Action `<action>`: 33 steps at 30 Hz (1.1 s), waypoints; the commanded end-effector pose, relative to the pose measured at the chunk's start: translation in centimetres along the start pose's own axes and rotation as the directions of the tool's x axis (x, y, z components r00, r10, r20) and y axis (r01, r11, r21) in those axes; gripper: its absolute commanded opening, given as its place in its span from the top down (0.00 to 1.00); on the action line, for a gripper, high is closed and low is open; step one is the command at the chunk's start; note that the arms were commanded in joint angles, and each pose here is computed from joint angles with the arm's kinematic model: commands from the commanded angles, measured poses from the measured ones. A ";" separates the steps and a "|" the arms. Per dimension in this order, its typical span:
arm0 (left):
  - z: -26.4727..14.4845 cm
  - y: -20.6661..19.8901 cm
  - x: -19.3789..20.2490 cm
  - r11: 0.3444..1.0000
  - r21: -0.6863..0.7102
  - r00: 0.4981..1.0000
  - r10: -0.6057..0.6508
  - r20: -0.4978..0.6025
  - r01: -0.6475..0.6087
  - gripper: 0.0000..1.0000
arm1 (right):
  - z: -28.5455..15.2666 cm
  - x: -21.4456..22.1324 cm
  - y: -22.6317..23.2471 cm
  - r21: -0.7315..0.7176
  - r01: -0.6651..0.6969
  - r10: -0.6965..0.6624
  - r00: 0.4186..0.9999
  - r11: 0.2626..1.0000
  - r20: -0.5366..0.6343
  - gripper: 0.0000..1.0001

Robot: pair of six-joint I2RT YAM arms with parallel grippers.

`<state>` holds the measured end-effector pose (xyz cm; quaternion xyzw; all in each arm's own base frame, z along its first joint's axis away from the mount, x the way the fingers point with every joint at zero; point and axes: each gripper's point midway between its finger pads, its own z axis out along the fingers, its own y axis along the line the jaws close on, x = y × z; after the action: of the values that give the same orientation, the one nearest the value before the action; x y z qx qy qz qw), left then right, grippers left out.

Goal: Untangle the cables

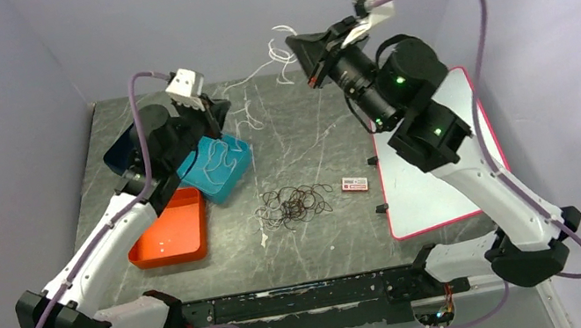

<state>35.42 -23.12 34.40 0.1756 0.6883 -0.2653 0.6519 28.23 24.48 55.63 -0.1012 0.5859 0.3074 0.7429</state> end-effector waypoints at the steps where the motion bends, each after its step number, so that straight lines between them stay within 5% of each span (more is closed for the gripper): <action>1: -1.6 4.8 0.6 0.983 -0.183 0.996 -0.032 -0.077 0.018 0.93 | 2.0 4.3 1.7 -0.072 -0.046 0.040 0.995 0.996 -0.087 1.00; 13: -3.1 14.2 7.6 0.904 -0.405 0.966 -0.214 -0.142 0.140 0.93 | 8.4 15.3 3.0 -0.209 -0.175 0.117 0.958 0.962 -0.262 1.00; 25: 0.0 17.6 14.0 0.864 -0.455 0.912 -0.344 -0.223 0.215 0.93 | 10.2 24.3 3.0 -0.230 -0.246 0.147 0.915 0.942 -0.376 1.00; 33: -1.3 18.2 17.1 0.820 -0.528 0.876 -0.405 -0.264 0.220 0.92 | 10.8 29.2 2.9 -0.250 -0.274 0.134 0.876 0.928 -0.464 1.00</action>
<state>43.27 -9.92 14.26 -0.0453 0.8657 -0.1487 0.4758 38.37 41.22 33.08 -0.2078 0.6946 0.4257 0.5414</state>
